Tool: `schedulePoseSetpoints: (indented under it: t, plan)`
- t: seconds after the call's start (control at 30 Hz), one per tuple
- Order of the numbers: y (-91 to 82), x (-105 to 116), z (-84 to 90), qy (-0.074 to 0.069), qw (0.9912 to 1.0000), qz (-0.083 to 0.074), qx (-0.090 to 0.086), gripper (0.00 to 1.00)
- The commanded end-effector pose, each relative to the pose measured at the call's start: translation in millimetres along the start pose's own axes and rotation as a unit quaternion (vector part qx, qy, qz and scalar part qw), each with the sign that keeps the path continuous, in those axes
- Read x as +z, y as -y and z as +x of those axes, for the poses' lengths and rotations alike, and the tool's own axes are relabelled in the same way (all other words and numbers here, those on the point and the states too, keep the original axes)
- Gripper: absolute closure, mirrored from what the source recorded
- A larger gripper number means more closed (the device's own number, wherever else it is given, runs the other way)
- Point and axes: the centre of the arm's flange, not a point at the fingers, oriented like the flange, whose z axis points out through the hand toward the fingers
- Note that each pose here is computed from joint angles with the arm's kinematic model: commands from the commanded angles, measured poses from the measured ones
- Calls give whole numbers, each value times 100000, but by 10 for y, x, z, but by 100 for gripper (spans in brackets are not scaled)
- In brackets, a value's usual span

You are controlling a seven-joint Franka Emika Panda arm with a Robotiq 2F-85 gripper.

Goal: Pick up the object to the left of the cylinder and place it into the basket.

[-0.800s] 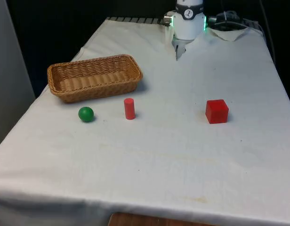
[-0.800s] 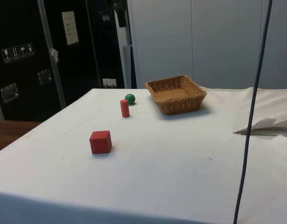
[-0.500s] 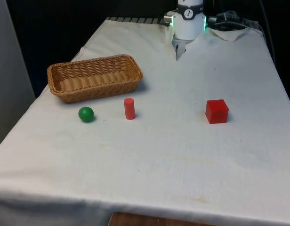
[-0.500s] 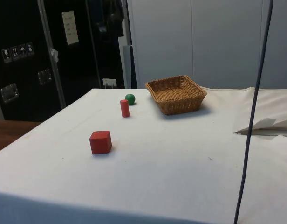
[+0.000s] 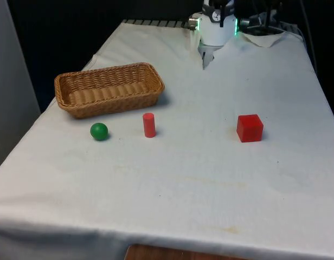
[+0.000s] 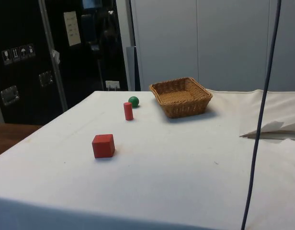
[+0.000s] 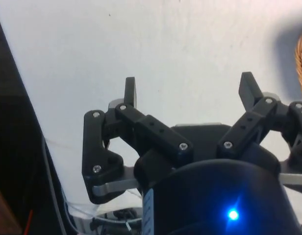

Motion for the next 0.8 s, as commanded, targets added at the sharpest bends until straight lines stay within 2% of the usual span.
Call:
schedulePoseSetpoints:
  t: [0.0,0.1,0.13,0.2,0.37,0.4,0.43,0.67,0.7,0.77]
  plan:
    - [62,28,14,-628,99997,-315,103,0]
    - [167,95,41,-980,99994,-555,55,0]
    - [146,80,34,-494,99998,-329,-161,0]
    - [229,130,61,-1355,99988,-705,-23,0]
    - [436,287,128,-2197,99969,-1175,-189,0]
    - [391,263,111,-1779,99980,-892,-318,0]
    - [476,313,139,-2325,99965,-1258,-251,0]
    - [702,478,201,-3448,99926,-1658,-452,0]
    - [667,464,186,-3118,99941,-1372,-532,0]
    - [778,545,217,-3881,99908,-1740,-501,0]
